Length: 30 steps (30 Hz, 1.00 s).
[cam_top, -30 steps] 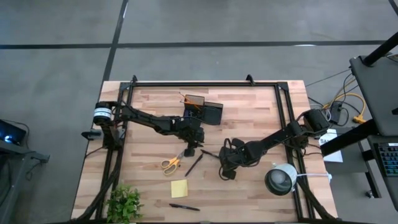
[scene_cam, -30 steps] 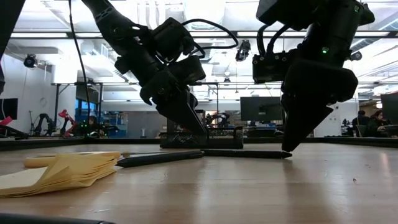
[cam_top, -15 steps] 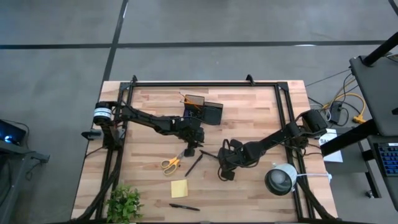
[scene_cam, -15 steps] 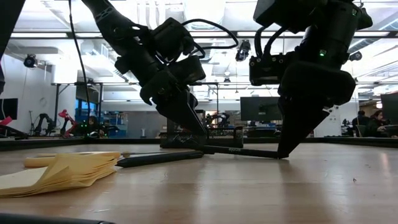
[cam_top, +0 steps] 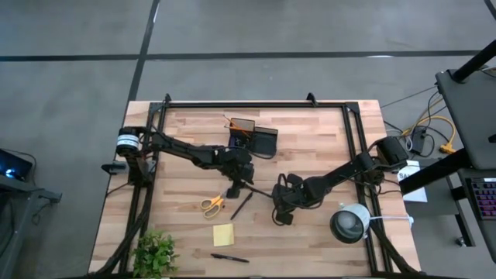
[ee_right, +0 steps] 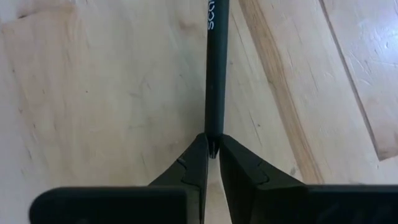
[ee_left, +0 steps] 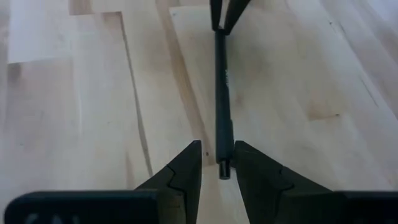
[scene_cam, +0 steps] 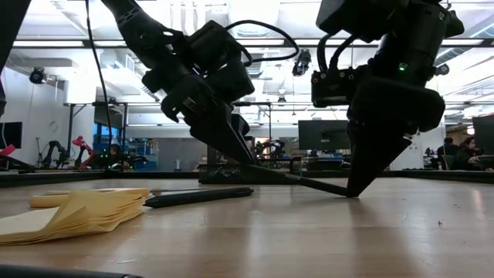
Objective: Pick and place office supplies into organizer
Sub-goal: Put the top black pen into the desk organizer
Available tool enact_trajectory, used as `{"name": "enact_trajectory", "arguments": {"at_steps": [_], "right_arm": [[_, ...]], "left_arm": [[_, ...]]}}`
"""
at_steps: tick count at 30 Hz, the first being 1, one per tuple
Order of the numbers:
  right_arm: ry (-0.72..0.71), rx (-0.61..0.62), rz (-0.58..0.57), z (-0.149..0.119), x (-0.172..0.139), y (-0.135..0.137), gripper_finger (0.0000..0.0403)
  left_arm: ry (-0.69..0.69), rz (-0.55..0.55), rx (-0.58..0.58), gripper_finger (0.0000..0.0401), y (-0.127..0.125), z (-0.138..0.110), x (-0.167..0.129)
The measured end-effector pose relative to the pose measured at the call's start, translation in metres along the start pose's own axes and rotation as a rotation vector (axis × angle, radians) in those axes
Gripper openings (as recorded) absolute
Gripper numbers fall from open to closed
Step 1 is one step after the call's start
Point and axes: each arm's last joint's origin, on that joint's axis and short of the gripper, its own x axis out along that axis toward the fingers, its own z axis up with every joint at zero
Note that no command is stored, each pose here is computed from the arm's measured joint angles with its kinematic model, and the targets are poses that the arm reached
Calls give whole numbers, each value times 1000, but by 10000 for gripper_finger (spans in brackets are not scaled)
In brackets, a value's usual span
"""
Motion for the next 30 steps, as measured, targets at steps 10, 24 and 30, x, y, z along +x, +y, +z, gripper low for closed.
{"name": "enact_trajectory", "arguments": {"at_steps": [10, 24, 30], "right_arm": [[8, -2, -2, -1, 1, 0, 28], [1, 3, -6, -1, 1, 0, 28], [0, 3, -7, -1, 1, 0, 28]], "left_arm": [[15, -16, -17, 80, -4, -1, 1], [55, -25, -47, 80, -4, -10, 16], [15, 13, -35, 80, -2, 1, 14]]}}
